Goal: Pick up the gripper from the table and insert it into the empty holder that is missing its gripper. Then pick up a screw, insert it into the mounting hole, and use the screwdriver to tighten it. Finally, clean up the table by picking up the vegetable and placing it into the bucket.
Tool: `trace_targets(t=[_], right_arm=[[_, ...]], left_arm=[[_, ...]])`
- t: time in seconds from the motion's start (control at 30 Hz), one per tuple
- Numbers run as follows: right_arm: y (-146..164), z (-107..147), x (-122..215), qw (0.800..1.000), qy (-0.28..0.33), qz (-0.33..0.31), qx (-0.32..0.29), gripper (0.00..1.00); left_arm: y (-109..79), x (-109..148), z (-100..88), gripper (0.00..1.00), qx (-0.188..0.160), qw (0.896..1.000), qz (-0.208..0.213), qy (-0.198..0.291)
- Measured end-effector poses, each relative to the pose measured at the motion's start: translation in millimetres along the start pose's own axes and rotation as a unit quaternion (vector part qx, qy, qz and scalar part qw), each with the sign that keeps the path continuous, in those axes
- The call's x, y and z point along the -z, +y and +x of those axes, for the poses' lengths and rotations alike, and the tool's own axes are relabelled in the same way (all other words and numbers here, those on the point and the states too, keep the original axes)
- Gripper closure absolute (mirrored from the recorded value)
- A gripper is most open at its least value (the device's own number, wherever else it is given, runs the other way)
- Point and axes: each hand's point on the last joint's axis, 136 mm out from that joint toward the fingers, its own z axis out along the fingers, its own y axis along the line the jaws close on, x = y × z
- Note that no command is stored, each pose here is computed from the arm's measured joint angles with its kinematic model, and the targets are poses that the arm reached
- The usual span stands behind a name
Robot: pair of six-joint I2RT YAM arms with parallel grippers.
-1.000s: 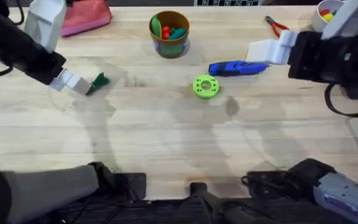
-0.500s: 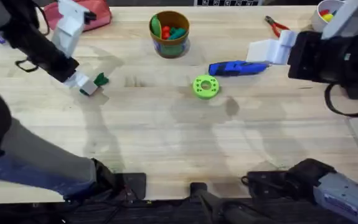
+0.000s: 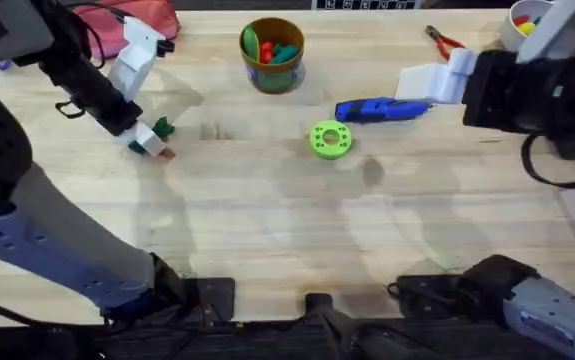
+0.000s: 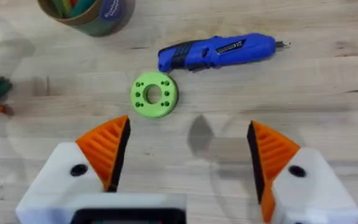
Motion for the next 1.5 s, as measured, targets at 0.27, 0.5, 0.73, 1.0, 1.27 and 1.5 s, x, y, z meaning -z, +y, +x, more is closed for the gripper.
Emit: trace_targets(t=[0.27, 0.5, 0.73, 1.0, 1.27, 1.5], right_arm=[[0.1, -0.1, 0.0, 1.0, 0.0, 0.0, 0.0, 0.01], [0.1, -0.1, 0.0, 1.0, 0.0, 0.0, 0.0, 0.01], [0.0, -0.1, 0.0, 1.0, 0.0, 0.0, 0.0, 0.01], [0.1, -0.1, 0.0, 1.0, 0.0, 0.0, 0.0, 0.01], [0.1, -0.1, 0.0, 1.0, 0.0, 0.0, 0.0, 0.01], [0.1, -0.1, 0.0, 1.0, 0.0, 0.0, 0.0, 0.012]], left_arm=[[0.3, 0.1, -5.4, 0.015, -0.003, 1.0, 0.001, -0.014], [0.0, 0.1, -6.1, 0.015, -0.003, 1.0, 0.002, -0.016], [0.0, 0.1, -6.1, 0.015, -0.003, 1.0, 0.002, -0.016], [0.0, 0.1, -6.1, 0.016, -0.003, 1.0, 0.002, -0.016], [0.0, 0.1, -6.1, 0.015, -0.003, 1.0, 0.002, -0.016], [0.0, 0.1, -6.1, 0.052, -0.003, 1.0, 0.002, -0.016]])
